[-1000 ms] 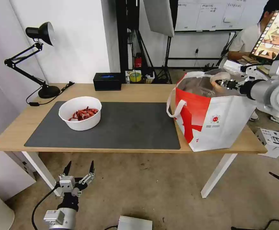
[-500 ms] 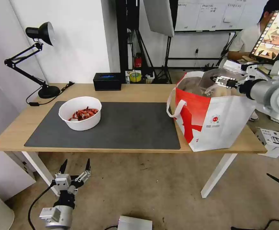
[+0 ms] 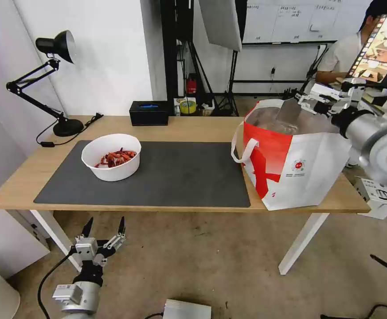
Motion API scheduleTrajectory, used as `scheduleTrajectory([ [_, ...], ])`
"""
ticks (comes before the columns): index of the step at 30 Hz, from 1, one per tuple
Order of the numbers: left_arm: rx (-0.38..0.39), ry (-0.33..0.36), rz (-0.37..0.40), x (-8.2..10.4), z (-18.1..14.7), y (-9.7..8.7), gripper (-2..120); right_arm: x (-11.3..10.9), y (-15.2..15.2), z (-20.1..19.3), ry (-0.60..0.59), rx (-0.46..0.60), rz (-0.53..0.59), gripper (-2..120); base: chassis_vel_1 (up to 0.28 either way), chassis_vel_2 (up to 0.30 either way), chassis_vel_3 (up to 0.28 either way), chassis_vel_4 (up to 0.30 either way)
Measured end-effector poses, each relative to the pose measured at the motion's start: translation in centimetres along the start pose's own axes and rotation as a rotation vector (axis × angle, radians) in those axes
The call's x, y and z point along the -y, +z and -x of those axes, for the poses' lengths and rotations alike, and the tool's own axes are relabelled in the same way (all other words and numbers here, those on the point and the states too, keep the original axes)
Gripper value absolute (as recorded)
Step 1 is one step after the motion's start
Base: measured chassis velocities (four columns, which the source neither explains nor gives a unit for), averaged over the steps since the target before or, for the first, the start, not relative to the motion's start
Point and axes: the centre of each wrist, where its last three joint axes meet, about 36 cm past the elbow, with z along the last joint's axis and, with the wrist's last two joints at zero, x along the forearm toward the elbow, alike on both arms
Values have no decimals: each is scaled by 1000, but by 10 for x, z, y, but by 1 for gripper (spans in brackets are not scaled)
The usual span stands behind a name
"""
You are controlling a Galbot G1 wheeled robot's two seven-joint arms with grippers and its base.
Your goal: Pick up the trash from the table and place it into the takeout bag.
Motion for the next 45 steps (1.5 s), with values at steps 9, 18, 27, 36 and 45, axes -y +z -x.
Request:
scheduleTrajectory([
  [9,1,2,-1,-2,-2,-2,100,-45,30,-36,-149,186,-67,100,0,0,0,0],
  [18,-1,27,7,1,-2,-3,100,-73,87,-74,-164,257,-25,100,0,0,0,0],
  [27,11,36,3,6,-1,-7,100,-84,160,-113,-70,232,-68,100,0,0,0,0],
  [36,12,51,-4,16,7,-7,100,-100,225,-151,50,134,-105,100,0,0,0,0],
  [45,22,64,-5,22,8,-14,100,-130,242,-183,94,66,-136,100,0,0,0,0],
])
